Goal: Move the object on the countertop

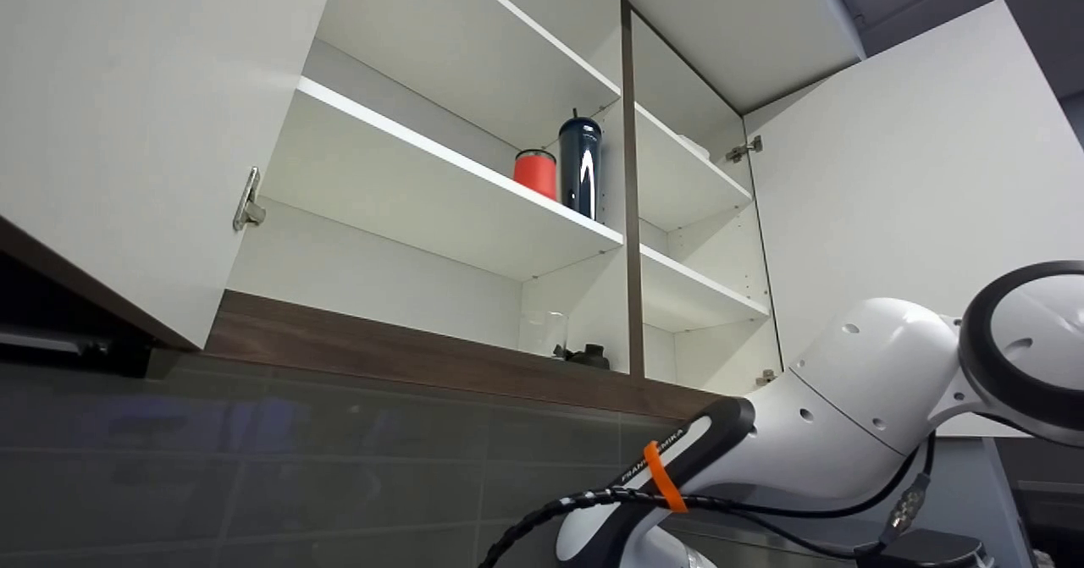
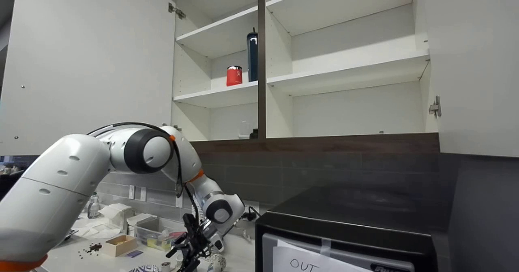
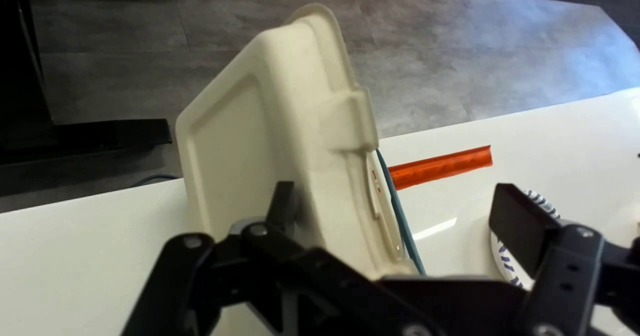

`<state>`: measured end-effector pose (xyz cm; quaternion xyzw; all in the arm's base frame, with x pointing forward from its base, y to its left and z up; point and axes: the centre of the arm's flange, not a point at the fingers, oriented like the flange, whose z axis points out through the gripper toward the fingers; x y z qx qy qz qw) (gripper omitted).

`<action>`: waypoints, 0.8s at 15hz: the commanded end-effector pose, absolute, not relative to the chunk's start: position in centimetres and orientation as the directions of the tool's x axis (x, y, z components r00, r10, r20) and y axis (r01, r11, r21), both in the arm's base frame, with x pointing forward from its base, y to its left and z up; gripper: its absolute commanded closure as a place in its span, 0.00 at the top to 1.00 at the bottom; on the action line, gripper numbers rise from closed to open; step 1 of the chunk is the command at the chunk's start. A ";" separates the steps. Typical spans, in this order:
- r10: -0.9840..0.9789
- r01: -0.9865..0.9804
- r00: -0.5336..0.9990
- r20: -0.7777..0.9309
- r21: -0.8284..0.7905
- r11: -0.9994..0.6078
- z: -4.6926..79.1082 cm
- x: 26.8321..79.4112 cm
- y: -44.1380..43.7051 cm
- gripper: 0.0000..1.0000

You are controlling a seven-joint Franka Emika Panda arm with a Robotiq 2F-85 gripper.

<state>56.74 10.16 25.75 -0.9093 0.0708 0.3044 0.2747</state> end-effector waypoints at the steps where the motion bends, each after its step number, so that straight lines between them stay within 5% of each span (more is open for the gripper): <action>1: 0.122 -0.250 0.796 -0.594 -0.505 -0.826 25.3 57.9 10.7 1.00; 12: 0.100 -0.178 0.884 -0.457 -0.526 -0.832 23.0 60.3 11.7 1.00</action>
